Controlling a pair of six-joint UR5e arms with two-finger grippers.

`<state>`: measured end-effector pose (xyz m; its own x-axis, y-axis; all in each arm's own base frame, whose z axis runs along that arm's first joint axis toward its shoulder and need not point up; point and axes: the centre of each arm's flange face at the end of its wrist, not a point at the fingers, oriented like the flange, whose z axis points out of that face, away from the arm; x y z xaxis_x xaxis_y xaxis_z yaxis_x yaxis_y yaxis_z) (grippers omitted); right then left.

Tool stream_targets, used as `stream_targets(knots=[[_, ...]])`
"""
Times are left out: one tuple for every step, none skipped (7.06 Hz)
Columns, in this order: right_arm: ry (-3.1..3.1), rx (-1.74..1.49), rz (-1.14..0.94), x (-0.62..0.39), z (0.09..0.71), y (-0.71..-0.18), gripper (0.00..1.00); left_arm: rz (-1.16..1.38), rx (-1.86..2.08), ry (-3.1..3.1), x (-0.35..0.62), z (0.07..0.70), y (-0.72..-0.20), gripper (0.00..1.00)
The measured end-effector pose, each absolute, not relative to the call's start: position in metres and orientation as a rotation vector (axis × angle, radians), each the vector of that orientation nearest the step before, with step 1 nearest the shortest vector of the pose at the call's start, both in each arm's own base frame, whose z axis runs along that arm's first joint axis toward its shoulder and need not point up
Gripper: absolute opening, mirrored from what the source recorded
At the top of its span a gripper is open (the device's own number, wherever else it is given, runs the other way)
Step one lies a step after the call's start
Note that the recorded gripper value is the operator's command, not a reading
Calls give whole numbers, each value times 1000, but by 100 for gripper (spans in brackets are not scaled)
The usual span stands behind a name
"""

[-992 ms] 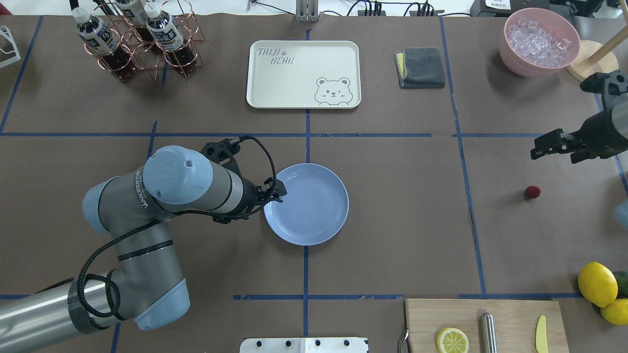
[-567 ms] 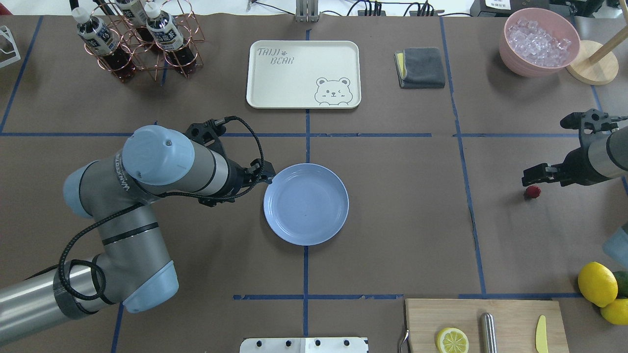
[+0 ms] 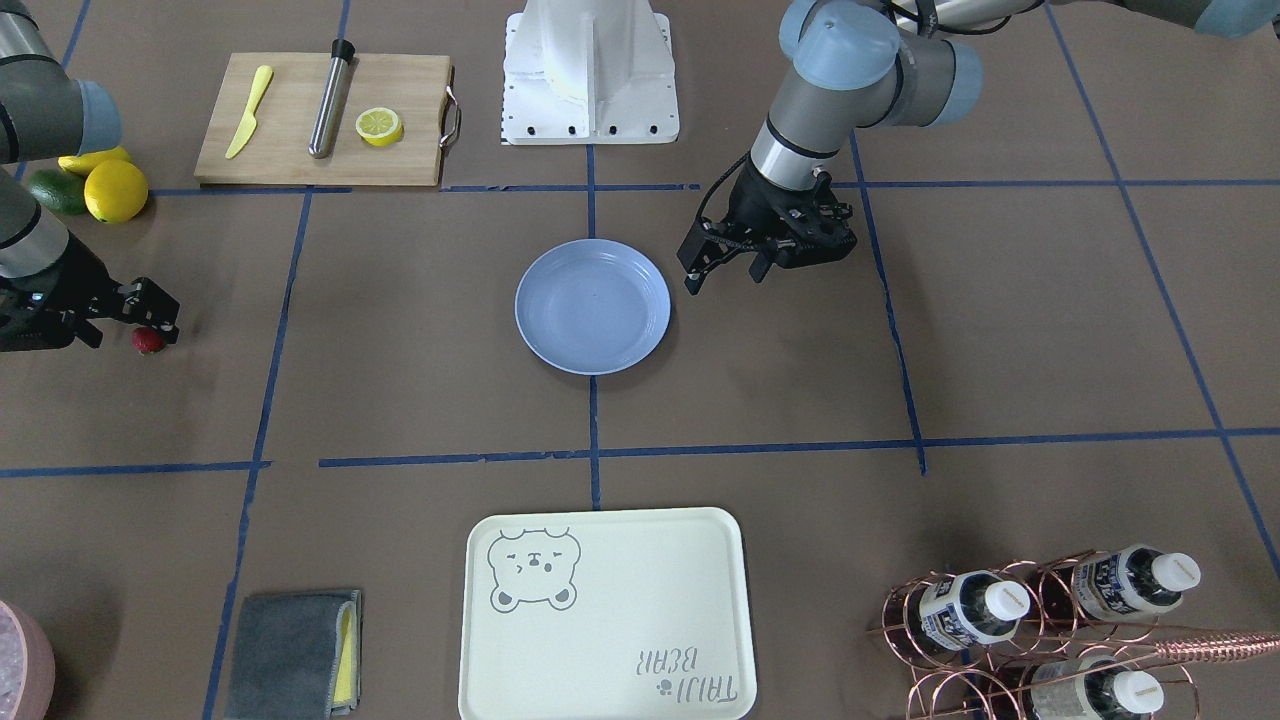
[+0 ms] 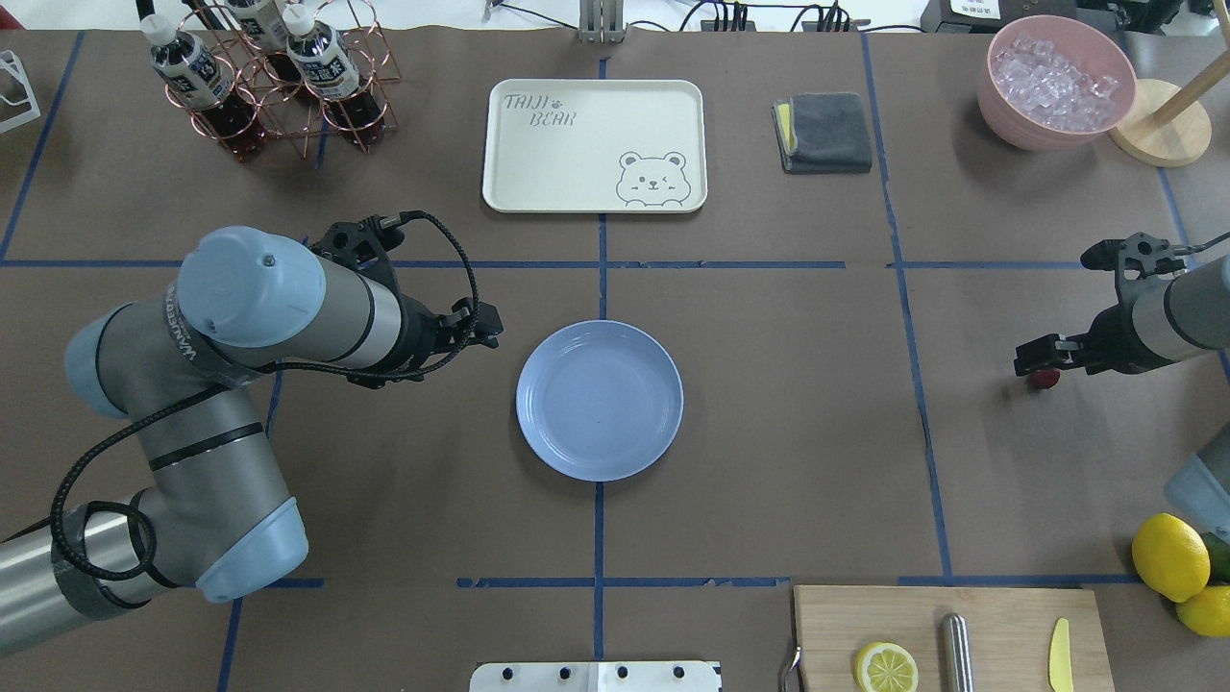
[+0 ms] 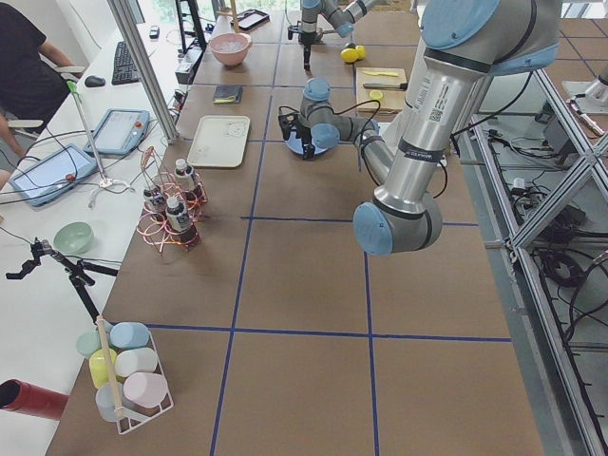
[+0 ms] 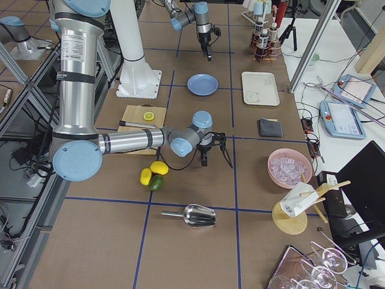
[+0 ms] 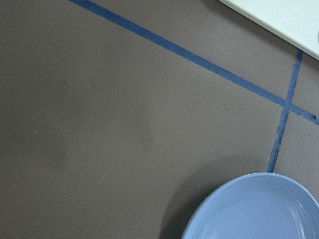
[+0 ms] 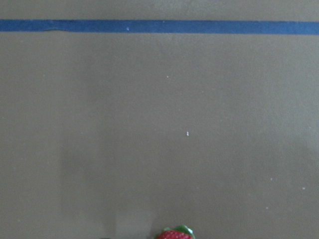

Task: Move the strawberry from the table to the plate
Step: 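Grasp the red strawberry with the right gripper while the left gripper releases the plate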

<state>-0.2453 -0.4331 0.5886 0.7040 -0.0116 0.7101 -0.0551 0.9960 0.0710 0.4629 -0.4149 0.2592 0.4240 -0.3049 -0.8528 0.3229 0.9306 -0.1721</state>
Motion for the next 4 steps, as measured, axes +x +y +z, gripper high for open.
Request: stream_targets(knots=[[-788, 82, 23, -246, 592, -432, 38, -391, 22, 1063, 461, 259, -416, 100], [-787, 76, 22, -247, 593, -431, 11, -390, 24, 1062, 460, 260, -416, 100], [-787, 73, 20, -248, 593, -431, 0, -392, 26, 1061, 459, 261, -417, 100], [-787, 72, 20, -248, 593, -430, 0, -394, 27, 1060, 458, 261, -419, 100]])
